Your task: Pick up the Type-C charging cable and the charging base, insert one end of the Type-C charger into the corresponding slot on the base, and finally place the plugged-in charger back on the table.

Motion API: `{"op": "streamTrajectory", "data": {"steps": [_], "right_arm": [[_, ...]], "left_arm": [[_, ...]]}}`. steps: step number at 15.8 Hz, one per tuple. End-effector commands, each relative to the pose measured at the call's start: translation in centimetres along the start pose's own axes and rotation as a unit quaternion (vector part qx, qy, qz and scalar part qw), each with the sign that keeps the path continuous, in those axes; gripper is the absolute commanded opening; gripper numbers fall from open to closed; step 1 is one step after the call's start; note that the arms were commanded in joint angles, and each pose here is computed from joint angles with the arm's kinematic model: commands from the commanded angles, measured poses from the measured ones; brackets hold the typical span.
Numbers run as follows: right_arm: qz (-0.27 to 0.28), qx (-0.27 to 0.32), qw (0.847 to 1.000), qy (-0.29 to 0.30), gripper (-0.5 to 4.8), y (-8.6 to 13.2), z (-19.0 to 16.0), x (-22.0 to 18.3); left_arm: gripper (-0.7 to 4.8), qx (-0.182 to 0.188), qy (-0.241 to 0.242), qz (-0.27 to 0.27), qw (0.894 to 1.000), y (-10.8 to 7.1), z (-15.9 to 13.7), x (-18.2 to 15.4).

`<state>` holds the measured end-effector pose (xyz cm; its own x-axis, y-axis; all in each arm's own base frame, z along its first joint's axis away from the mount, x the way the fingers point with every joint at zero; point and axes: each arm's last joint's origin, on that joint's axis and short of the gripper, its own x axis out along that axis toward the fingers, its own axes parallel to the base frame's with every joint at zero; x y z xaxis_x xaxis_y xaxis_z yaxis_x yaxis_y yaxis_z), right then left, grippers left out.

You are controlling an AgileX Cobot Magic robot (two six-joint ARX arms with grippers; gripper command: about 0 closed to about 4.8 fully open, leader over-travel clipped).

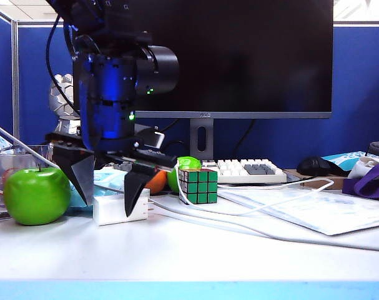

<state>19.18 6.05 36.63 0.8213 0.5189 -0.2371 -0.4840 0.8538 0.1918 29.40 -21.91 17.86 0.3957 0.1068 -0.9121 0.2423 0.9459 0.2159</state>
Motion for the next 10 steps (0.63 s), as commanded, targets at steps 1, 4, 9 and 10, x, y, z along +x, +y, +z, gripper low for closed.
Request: {"op": "streamTrajectory", "data": {"steps": [1, 4, 9, 10], "right_arm": [[0.003, -0.003, 1.000, -0.008, -0.06, 0.1, 0.3, -0.2], [0.003, -0.004, 1.000, -0.008, -0.06, 0.1, 0.3, -0.2], [0.003, -0.003, 1.000, -0.007, -0.06, 0.1, 0.2, -0.1], [0.003, -0.003, 1.000, -0.006, -0.06, 0.1, 0.2, -0.1]], "left_arm": [[3.37, -0.015, 0.008, 0.007, 1.000, 0.5, -0.3, -1.3], [3.37, -0.104, 0.032, 0.001, 0.994, 1.1, -0.6, -2.7], [3.36, -0.345, 0.106, -0.197, 0.912, -0.2, 0.3, -3.9], [3.36, -0.380, 0.090, -0.205, 0.898, -0.3, 0.8, -3.9]]}}
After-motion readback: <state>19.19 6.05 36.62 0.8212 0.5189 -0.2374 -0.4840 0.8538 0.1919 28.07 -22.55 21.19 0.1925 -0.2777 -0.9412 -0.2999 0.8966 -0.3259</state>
